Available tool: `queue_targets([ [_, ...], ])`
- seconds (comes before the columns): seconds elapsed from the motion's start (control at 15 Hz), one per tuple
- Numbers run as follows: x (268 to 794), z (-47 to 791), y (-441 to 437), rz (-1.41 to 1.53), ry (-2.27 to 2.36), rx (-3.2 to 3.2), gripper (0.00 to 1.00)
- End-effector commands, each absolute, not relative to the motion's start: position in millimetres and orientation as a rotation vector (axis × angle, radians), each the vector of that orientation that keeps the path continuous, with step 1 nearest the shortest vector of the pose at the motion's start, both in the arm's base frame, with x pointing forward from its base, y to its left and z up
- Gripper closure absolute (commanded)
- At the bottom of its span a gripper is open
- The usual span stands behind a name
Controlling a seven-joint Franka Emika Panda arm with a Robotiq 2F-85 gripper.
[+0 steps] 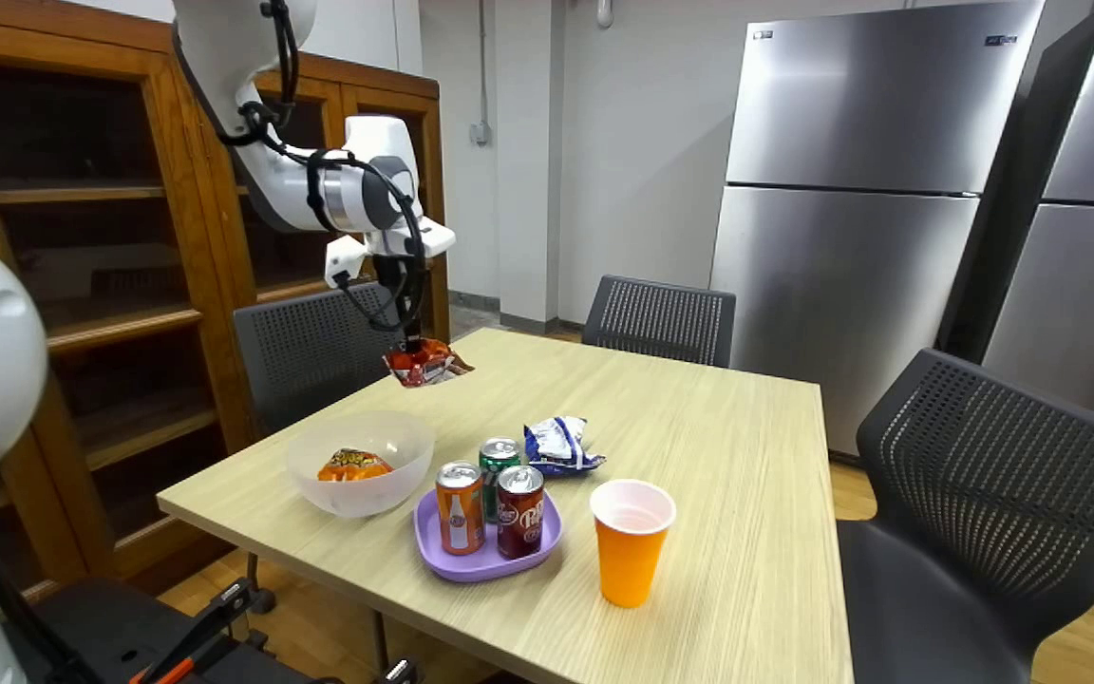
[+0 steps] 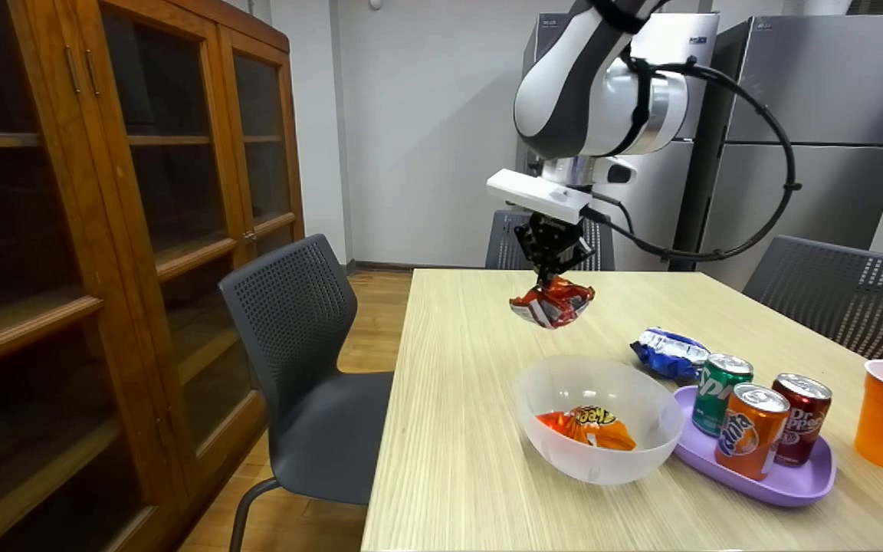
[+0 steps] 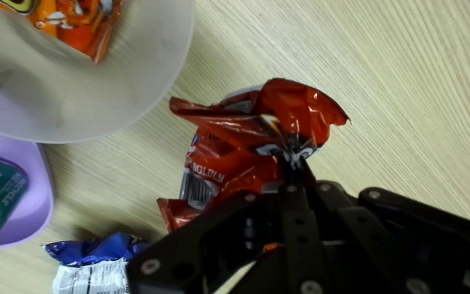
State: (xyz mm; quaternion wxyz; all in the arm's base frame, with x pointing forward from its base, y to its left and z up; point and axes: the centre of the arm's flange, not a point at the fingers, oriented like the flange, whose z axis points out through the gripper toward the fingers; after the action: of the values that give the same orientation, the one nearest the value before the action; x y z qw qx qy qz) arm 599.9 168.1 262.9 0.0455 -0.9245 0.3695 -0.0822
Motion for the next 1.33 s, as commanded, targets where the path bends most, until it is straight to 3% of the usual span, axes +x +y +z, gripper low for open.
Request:
queue_targets([
  [0.0, 547.5, 286.1, 150.8, -0.245, 1.076, -2.834, 1.00],
  [0.6, 480.9, 268.5, 134.3, -0.134, 1.020, -2.951, 1.00],
  [1.27, 466.9, 234.7, 136.5, -0.051, 0.996, -3.032, 1.00],
])
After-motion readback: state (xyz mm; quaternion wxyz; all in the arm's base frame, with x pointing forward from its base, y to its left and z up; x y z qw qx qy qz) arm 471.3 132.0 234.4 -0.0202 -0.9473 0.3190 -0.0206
